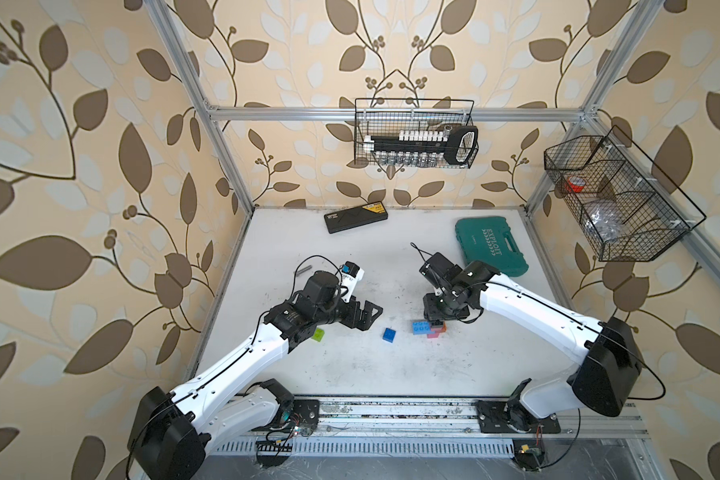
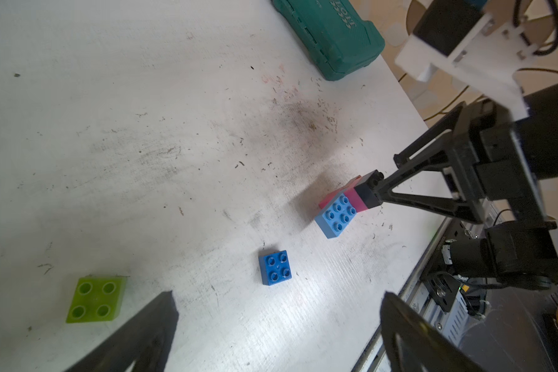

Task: Assemble the number 4 with lego
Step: Assemble the lego brick with the lego brick, then pick up the lego brick from the center of the board.

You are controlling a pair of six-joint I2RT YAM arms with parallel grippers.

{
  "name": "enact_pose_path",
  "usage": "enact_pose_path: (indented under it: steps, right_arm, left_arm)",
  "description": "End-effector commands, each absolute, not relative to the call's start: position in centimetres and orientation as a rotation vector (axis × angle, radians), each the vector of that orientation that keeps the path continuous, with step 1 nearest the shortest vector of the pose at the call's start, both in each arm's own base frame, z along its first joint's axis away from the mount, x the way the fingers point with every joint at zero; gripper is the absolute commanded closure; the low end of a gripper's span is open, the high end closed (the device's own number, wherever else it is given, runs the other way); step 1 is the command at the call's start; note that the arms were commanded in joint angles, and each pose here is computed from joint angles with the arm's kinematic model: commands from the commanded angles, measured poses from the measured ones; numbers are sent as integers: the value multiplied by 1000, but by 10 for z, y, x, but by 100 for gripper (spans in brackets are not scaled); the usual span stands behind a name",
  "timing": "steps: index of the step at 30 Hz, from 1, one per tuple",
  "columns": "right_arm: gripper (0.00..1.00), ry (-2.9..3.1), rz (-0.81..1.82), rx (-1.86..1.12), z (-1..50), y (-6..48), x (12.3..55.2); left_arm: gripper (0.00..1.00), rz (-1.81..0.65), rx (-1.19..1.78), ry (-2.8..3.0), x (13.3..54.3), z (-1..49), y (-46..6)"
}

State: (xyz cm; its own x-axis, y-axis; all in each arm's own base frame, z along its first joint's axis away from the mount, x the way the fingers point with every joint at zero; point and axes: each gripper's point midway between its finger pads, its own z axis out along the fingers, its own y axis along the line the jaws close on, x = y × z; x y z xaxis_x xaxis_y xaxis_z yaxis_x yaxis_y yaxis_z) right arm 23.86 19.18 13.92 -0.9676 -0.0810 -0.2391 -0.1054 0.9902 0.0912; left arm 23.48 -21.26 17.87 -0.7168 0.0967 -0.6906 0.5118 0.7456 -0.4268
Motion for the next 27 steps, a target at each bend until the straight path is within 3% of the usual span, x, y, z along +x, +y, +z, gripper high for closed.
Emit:
enact_pose_path:
  steps: [1,8,14,27]
  right_arm:
    - [40,2851,283,-388,158,222,232]
    - [35,2820,333,-869,138,276,204]
    - [28,2737,296,-1106,113,312,194]
    - [21,2659,88,-1331,59,324,209]
  left_arm:
    - [1,-730,328,2340,233,169,-190]
    - [1,-601,101,2393,237,159,-147]
    - [1,-688,75,2380,248,174,-134]
    - [1,-863,61,2374,266,185,-116]
